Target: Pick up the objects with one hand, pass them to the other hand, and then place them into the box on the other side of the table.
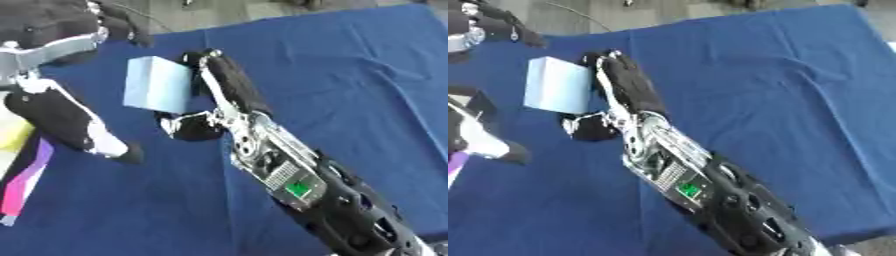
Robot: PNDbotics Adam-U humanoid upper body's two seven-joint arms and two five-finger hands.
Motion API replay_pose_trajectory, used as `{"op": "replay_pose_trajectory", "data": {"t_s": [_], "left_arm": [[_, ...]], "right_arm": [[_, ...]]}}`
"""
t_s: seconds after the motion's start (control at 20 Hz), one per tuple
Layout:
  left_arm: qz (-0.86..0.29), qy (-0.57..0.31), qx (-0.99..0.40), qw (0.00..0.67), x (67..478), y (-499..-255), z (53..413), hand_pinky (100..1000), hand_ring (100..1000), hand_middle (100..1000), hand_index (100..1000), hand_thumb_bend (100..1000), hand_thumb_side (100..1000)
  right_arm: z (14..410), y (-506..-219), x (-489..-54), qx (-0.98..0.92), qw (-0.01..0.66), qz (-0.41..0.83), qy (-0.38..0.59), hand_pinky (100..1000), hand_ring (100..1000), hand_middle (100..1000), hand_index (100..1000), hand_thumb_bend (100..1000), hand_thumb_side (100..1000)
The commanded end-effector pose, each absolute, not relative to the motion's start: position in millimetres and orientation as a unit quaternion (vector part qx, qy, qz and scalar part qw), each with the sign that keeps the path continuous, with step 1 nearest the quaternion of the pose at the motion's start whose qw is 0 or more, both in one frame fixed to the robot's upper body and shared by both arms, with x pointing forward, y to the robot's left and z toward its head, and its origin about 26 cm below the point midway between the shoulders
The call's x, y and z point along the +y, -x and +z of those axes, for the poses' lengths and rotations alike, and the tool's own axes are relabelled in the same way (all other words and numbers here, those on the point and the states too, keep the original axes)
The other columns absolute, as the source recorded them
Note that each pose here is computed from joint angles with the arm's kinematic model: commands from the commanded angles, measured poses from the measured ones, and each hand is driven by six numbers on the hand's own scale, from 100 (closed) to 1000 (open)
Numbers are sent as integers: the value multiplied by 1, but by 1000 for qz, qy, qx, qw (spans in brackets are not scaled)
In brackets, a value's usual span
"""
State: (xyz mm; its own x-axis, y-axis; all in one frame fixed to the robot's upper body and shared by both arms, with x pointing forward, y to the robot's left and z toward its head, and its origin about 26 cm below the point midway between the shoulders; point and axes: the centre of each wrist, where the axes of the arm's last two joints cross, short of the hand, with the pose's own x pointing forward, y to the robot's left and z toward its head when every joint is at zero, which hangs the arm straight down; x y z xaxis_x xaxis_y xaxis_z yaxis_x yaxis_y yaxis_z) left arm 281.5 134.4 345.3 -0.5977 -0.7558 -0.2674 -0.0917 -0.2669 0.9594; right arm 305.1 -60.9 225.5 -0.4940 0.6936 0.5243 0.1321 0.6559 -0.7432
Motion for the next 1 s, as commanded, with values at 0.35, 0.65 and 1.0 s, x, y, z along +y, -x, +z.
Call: {"op": "replay_pose_trajectory", "data": {"t_s": [0.35,0.65,1.0], "left_arm": [[-708,-428,-520,212,116,-271,352,905,857,838,929,847,433],[-701,-446,-518,205,113,-271,350,871,828,811,898,825,404],[-696,-448,-511,233,123,-275,346,848,801,784,870,815,434]], "right_arm": [[224,-301,-49,-830,375,317,264,706,493,446,556,100,100],[221,-300,-44,-846,330,315,276,707,496,450,561,100,100],[217,-299,-42,-872,277,275,296,699,495,454,566,100,100]]}}
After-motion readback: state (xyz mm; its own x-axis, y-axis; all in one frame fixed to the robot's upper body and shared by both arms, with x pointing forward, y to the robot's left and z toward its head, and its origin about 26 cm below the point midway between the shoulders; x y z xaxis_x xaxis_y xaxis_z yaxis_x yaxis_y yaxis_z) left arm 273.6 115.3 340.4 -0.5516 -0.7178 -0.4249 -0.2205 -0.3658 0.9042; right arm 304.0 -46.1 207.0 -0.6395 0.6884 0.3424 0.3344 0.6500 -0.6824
